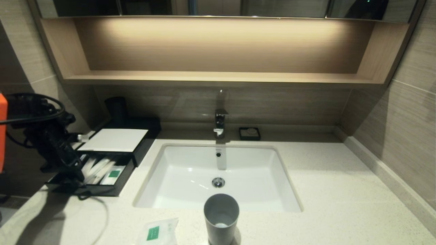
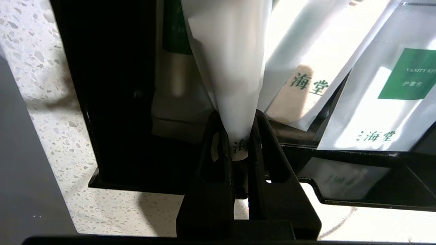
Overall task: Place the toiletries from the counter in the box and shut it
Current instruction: Place the bathroom toiletry into the drawer
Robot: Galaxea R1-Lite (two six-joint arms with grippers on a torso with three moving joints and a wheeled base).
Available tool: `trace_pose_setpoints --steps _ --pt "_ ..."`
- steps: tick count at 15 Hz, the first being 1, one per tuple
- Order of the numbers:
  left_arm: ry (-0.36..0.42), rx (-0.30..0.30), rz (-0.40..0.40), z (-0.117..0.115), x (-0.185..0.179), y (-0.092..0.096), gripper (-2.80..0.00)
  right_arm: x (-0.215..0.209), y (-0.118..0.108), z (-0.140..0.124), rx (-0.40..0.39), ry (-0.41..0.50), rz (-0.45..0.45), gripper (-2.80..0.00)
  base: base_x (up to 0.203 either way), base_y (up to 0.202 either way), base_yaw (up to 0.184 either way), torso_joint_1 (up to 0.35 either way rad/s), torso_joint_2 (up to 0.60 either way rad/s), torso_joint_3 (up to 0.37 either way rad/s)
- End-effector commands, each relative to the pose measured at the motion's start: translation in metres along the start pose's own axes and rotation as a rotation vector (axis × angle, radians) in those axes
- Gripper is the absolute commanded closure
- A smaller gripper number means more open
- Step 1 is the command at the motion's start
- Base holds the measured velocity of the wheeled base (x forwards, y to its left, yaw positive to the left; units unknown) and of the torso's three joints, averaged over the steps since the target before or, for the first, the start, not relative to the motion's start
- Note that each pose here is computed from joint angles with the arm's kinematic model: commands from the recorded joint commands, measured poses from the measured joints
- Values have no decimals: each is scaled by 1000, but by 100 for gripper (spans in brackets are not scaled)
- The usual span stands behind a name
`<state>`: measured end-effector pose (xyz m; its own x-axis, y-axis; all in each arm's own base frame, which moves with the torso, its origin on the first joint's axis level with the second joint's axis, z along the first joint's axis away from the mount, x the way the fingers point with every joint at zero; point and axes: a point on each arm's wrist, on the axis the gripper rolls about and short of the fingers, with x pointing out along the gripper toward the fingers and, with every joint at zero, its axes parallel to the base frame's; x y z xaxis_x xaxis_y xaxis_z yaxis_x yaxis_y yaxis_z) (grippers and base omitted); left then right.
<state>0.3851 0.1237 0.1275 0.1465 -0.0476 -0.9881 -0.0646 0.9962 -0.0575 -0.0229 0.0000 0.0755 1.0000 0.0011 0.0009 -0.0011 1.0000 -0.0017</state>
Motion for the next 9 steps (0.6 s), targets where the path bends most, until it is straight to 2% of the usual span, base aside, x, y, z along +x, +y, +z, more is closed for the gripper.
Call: trace_pose_setpoints --steps 1,9 --pt "5 -1 0 0 2 2 0 0 0 0 0 2 0 0 0 0 0 0 0 0" --pt "-4 9 0 0 -1 1 0 0 0 0 0 2 0 0 0 0 0 0 0 0"
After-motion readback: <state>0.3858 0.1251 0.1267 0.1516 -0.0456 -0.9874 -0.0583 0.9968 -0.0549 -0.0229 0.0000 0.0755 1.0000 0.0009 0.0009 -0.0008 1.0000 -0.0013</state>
